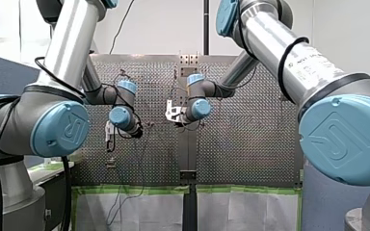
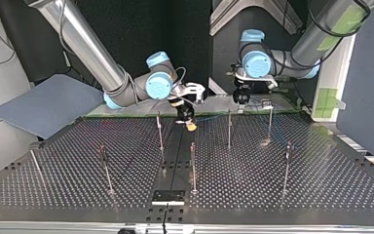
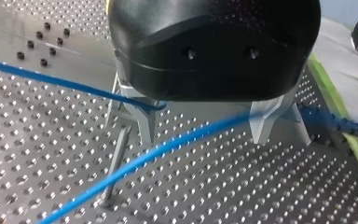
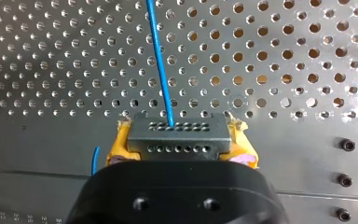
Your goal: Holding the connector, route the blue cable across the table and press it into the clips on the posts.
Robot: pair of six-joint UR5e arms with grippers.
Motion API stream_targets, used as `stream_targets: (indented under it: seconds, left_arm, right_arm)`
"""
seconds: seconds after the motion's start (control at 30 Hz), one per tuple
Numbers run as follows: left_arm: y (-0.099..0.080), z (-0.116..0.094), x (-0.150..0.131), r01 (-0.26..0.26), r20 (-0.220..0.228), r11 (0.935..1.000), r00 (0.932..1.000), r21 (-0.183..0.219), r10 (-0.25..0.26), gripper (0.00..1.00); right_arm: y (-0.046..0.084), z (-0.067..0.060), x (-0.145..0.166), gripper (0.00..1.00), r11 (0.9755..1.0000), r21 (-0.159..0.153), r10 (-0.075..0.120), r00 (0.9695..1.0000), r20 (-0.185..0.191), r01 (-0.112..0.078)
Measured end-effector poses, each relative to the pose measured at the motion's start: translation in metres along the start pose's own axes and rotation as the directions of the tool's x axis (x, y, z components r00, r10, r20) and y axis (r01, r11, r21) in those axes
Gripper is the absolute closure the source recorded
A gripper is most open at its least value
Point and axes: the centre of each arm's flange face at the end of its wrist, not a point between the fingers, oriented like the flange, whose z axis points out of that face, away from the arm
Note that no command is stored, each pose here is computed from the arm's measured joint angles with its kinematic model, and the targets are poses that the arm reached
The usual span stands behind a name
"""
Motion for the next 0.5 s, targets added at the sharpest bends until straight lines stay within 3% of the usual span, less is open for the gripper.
stream_targets:
  seconds: [0.23, 0.5]
  left_arm:
    - [-0.011, -0.012, -0.003, 0.021, 0.021, 0.9995, 0.9996, 0.024, -0.021, 0.00]
    - [-0.022, -0.034, -0.025, 0.065, 0.100, 0.9966, 0.9925, 0.051, -0.070, 0.00]
  right_arm:
    - [0.000, 0.000, 0.000, 0.98, 1.0000, 0.008, 0.000, 1.0000, 0.001, 0.000]
    - [-0.001, 0.000, 0.000, 0.98, 0.9998, 0.019, 0.000, 1.0000, 0.004, -0.001]
